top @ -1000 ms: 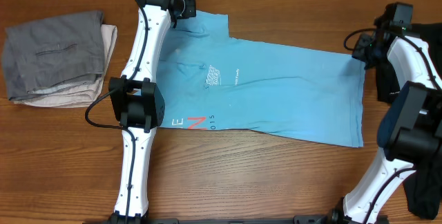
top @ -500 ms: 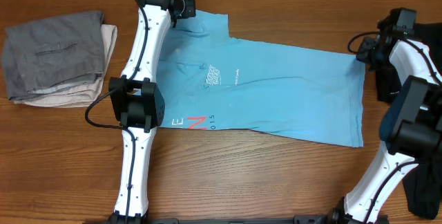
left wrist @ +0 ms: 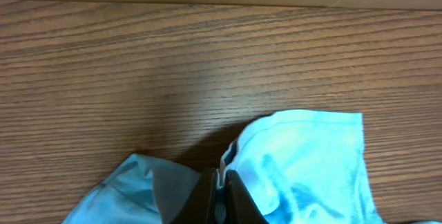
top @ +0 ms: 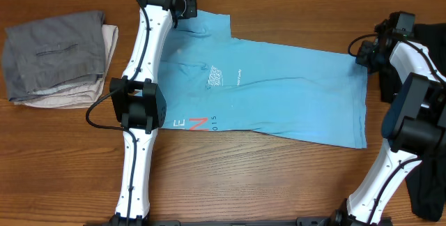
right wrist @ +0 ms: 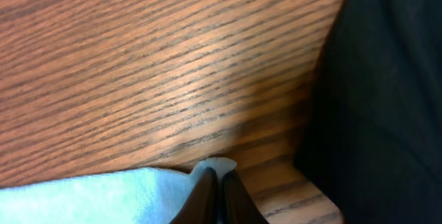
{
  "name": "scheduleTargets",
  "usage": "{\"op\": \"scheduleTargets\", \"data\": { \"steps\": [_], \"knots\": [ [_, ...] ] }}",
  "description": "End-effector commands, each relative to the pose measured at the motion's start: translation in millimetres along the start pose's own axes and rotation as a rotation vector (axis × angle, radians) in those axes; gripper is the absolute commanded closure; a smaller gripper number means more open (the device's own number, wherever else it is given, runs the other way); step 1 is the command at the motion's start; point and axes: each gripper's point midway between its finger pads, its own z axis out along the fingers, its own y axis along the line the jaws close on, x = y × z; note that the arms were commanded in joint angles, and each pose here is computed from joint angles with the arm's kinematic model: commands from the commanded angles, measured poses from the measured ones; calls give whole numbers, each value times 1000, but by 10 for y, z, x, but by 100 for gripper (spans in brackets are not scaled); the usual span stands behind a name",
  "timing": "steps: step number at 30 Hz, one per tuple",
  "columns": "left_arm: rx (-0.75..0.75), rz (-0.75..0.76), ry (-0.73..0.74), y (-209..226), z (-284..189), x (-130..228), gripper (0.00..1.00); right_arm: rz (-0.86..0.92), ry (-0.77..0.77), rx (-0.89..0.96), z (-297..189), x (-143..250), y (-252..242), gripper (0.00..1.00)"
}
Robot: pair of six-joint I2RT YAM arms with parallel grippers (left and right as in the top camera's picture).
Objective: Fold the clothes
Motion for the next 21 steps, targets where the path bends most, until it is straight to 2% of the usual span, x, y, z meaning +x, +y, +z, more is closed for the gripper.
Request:
{"op": "scheduleTargets", "data": {
  "steps": [1, 8, 12, 21],
  "knots": [
    [-40, 50, -71, 31, -314, -246, 96, -29, -2, -41, 32, -23, 127, 96],
    [-49, 56, -59, 66, -716, -290, 96, -39, -70, -166, -400, -232, 370, 96],
    [-56, 35, -71, 109, -1079, -357, 96, -35, -42, -170, -602, -164, 384, 96],
    [-127, -20, 87, 422, -1472, 4, 96, 13, 39, -210, -1120, 65, 434, 96]
  ]
}}
